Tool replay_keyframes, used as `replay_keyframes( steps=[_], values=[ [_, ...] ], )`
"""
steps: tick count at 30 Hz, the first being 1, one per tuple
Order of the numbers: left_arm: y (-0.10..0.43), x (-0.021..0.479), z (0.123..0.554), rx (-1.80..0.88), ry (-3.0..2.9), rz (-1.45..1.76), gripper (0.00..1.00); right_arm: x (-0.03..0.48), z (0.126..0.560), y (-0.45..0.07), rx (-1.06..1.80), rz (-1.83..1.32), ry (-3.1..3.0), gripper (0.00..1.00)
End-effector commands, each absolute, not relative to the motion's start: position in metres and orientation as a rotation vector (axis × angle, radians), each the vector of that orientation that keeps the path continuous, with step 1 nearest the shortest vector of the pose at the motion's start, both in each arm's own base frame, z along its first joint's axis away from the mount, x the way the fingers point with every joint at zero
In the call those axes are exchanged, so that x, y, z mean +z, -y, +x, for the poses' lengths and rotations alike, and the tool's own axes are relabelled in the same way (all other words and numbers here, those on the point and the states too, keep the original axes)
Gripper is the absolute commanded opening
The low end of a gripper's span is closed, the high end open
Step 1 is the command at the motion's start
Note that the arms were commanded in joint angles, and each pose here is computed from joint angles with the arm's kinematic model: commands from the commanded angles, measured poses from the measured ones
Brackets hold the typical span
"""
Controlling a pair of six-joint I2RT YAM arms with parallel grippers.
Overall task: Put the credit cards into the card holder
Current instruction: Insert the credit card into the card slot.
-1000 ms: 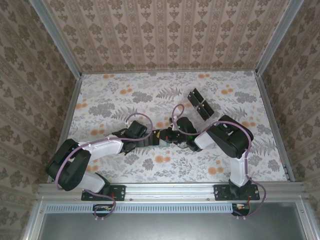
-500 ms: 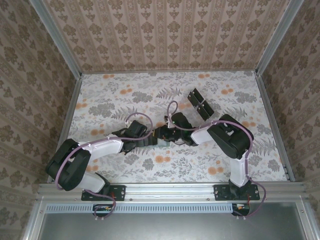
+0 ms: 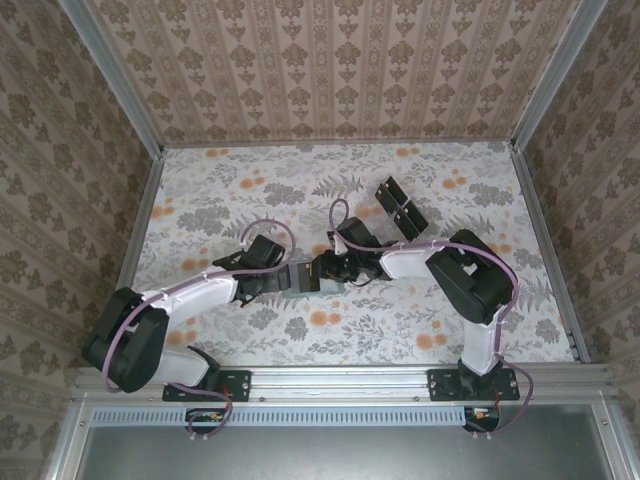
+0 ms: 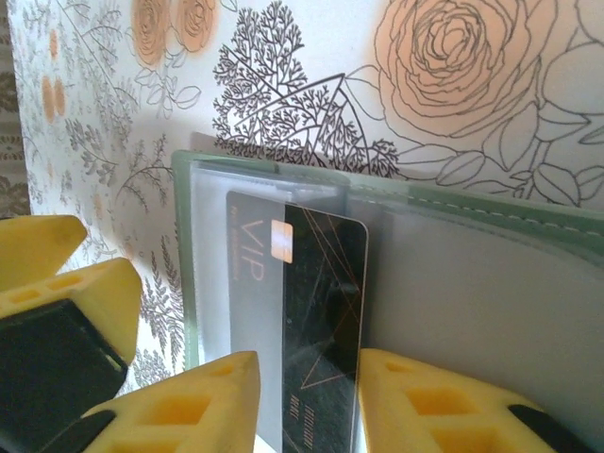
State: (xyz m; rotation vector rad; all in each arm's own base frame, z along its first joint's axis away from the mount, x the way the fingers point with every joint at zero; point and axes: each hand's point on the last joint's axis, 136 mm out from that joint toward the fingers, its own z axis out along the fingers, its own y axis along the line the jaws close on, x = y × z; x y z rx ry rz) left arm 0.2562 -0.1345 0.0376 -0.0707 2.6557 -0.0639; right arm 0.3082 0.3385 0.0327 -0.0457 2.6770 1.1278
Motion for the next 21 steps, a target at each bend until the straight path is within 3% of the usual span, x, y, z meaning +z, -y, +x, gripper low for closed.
replay_keyframes(
  steps=[1,9,21],
  values=[
    [0.13,0.038,0.253,-0.068,-2.677,-0.087,1.0,0.027,0.307,-0.336,1.066,-0.05,-2.721,0.29],
    [0.125,0.02,0.25,-0.035,-2.716,-0.085,1.0,0.022,0.306,-0.341,1.066,-0.057,-2.738,0.19],
    [0.125,-0.001,0.243,-0.026,-2.761,-0.082,1.0,0.024,0.302,-0.357,1.106,-0.081,-2.742,0.15]
  ],
)
